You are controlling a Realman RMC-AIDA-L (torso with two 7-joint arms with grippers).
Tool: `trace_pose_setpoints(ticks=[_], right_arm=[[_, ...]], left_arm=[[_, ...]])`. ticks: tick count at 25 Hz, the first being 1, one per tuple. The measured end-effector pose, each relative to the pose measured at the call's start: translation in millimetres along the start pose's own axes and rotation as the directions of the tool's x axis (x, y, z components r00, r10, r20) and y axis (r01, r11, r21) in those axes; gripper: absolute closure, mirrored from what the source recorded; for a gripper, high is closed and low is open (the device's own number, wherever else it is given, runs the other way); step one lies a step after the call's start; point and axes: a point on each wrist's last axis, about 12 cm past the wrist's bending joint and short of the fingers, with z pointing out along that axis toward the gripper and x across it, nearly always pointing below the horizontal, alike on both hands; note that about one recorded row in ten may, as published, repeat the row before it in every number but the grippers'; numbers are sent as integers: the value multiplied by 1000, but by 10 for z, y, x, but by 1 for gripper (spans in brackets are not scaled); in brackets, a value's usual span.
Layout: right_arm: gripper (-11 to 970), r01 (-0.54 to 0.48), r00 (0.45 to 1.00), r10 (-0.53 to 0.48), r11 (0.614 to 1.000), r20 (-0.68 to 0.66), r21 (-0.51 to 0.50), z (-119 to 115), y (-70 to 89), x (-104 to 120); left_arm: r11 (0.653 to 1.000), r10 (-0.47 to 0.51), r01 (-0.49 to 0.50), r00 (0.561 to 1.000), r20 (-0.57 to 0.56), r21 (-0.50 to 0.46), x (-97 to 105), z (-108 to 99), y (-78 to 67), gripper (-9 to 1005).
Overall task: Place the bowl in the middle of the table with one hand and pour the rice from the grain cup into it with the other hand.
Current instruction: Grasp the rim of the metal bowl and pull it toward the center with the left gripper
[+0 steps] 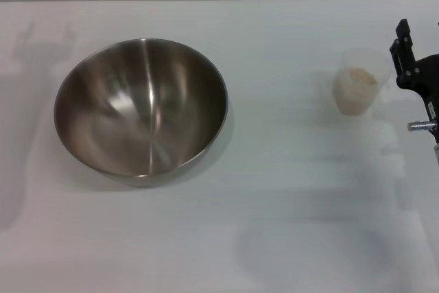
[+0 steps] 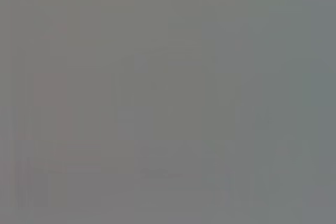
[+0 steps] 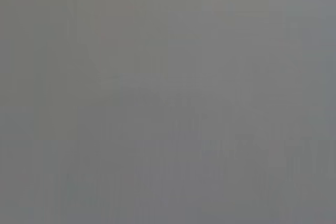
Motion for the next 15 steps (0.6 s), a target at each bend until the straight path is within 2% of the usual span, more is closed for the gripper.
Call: trace_pose_setpoints(ticks=[1, 2, 6, 10, 13, 14, 15], right_arm=[[349, 5, 1000, -5, 1000, 2, -3, 10, -4, -1], [349, 10, 1000, -10, 1000, 4, -6, 22, -9, -1], [349, 14, 1000, -14, 1000, 9, -16, 55, -2, -8], [349, 14, 1000, -14, 1000, 9, -18, 59, 2, -9], [349, 11, 1000, -11, 1000, 8, -17, 45, 2, -8], [349, 12, 1000, -12, 1000, 8, -13, 30, -6, -6], [349, 12, 1000, -12, 1000, 8, -13, 30, -6, -6]], left_arm=[[999, 34, -34, 997, -65, -3, -107, -68, -84, 301], [999, 34, -34, 997, -65, -3, -107, -68, -84, 301], [997, 69, -73, 974, -214, -9, -177, -69, -278, 301], [997, 72, -76, 954, -290, -2, -198, -17, -361, 301], [997, 66, -44, 931, -360, 68, -265, -4, -465, 301], [992, 59, -15, 927, -370, 122, -354, -31, -521, 301], [992, 59, -15, 927, -370, 122, -354, -31, -521, 302]])
